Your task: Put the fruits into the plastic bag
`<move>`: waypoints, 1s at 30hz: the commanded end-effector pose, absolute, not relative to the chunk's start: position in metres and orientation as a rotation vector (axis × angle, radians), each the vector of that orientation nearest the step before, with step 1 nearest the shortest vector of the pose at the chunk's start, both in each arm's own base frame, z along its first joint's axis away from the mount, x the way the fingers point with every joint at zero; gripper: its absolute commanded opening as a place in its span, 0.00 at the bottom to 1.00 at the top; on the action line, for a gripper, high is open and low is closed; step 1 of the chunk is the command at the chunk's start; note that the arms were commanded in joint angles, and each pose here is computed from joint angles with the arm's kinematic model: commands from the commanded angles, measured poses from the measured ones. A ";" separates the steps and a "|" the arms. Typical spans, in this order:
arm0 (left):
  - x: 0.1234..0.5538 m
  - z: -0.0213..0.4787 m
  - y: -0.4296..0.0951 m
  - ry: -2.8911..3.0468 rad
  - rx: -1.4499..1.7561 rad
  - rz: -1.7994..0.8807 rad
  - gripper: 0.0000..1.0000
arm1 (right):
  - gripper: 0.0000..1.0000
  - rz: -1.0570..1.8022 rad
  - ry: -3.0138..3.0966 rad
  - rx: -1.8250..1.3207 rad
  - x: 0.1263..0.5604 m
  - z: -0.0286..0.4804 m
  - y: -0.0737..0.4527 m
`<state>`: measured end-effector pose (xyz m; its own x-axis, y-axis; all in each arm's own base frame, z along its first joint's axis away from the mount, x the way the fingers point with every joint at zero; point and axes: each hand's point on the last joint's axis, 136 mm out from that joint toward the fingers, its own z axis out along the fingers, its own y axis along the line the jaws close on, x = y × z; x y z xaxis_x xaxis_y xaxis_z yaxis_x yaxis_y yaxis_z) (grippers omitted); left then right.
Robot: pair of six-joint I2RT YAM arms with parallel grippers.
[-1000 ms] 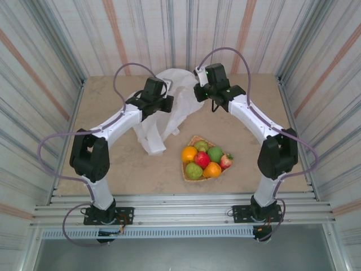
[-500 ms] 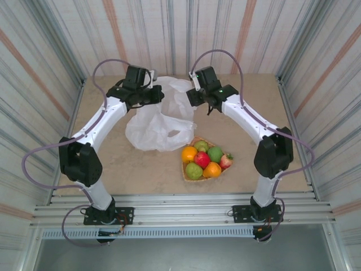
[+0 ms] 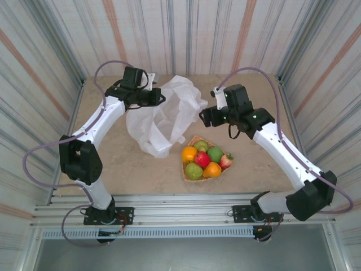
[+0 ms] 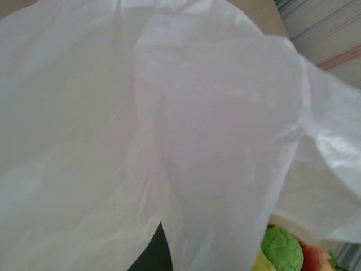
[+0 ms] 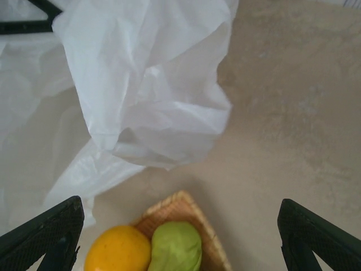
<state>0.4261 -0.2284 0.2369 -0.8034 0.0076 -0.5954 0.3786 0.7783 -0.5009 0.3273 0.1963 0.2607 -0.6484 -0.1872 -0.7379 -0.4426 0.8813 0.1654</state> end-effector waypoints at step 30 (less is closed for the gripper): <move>0.427 0.237 -0.213 2.388 0.172 -0.902 0.00 | 0.98 0.574 2.352 -1.044 0.216 0.176 0.224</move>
